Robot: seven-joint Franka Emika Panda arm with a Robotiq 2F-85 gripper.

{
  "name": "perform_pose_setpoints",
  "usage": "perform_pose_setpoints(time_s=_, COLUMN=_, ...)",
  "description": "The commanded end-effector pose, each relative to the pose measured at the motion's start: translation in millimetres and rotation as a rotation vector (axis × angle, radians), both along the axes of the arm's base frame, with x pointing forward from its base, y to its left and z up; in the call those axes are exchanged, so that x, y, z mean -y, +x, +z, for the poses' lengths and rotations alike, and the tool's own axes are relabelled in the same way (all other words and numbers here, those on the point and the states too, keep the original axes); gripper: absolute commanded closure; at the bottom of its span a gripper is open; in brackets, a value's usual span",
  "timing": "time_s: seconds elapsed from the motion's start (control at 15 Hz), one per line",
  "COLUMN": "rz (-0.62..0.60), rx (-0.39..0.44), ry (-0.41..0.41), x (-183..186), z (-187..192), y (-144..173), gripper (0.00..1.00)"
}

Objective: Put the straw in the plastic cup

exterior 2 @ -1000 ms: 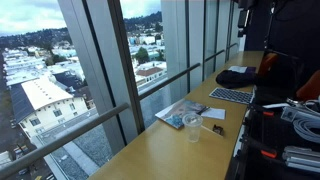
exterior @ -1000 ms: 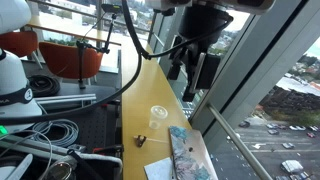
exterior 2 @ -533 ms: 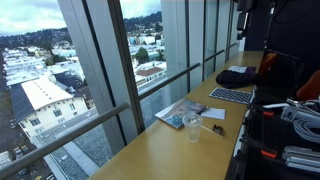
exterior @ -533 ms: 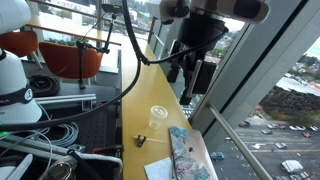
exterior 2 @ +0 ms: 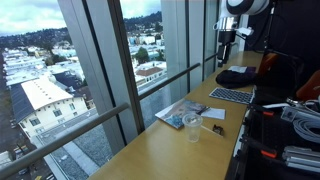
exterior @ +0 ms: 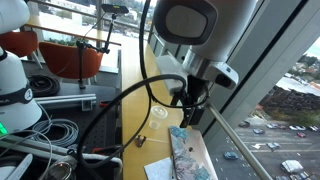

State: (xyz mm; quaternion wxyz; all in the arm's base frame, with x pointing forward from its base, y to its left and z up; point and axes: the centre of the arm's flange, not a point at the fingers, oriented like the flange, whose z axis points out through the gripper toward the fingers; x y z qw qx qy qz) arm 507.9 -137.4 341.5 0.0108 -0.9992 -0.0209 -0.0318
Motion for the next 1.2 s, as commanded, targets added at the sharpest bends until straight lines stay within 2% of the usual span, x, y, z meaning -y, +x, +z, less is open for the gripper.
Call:
perform_pose_setpoints(time_s=0.0, rz=0.038, rx=-0.001, ry=-0.022, x=-10.5, z=-58.3, y=50.9, gripper=0.0)
perform_pose_setpoints(time_s=0.13, rz=0.064, rx=-0.021, ry=-0.028, x=-21.7, z=-89.6, y=67.5, gripper=0.0)
perform_pose_setpoints(time_s=0.47, rz=0.103, rx=-0.074, ry=-0.018, x=-59.7, z=-160.2, y=81.3, gripper=0.0)
perform_pose_setpoints(time_s=0.73, rz=0.113, rx=-0.102, ry=-0.002, x=-81.0, z=-204.8, y=71.9, gripper=0.0)
perform_pose_setpoints(time_s=1.13, rz=0.115, rx=-0.07, ry=0.012, x=-102.5, z=-246.2, y=60.7, gripper=0.0)
